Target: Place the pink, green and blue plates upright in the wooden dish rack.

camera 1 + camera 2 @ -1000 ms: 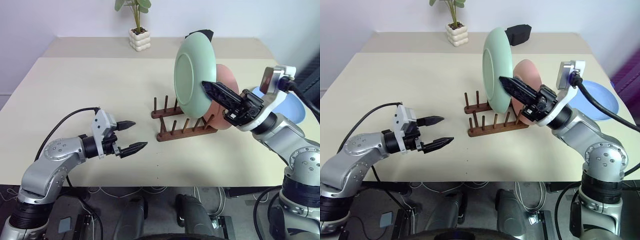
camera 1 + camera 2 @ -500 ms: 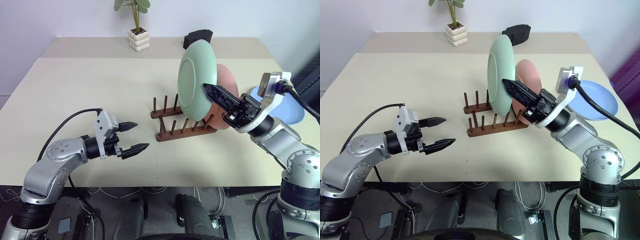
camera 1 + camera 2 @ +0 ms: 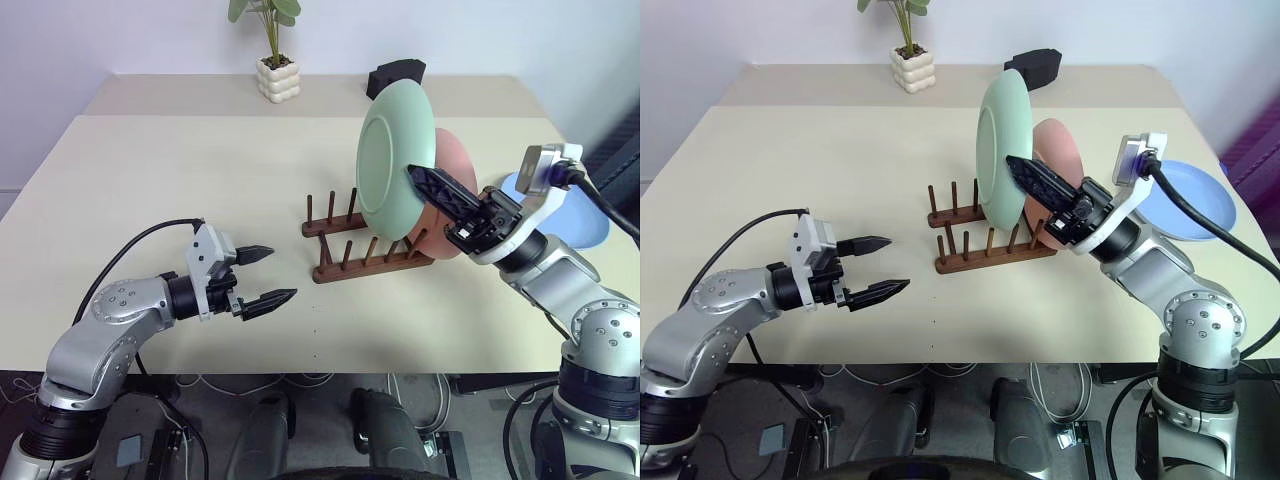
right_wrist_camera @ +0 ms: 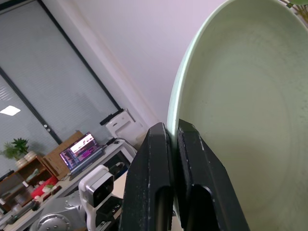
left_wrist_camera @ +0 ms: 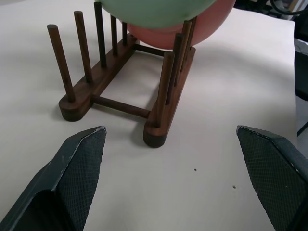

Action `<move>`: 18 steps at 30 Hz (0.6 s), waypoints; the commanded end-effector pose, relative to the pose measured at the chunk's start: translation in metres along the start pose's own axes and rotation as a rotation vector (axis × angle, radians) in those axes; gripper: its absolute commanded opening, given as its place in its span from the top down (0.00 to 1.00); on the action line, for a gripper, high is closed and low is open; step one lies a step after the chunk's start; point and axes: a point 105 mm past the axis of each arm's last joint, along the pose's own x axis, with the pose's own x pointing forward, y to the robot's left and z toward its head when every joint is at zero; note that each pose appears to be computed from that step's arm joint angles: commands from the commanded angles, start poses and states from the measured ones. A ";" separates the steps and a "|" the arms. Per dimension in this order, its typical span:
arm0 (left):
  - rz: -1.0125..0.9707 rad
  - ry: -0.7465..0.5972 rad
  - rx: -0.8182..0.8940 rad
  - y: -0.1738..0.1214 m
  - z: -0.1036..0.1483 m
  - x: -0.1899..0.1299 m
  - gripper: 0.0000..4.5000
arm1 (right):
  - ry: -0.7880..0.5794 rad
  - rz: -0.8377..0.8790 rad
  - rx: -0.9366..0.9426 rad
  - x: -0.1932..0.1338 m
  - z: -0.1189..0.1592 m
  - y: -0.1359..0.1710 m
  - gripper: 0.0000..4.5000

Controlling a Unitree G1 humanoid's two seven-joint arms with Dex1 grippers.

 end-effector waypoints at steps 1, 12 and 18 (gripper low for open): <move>0.016 0.000 0.041 0.005 0.006 -0.007 0.01 | -0.043 0.042 -0.036 0.003 0.009 0.009 1.00; 0.017 0.032 0.048 0.011 0.006 -0.015 0.01 | -0.048 0.040 -0.051 0.000 0.007 0.008 1.00; 0.015 0.037 0.048 0.010 0.006 -0.016 0.01 | -0.034 0.031 -0.025 -0.002 0.001 0.003 1.00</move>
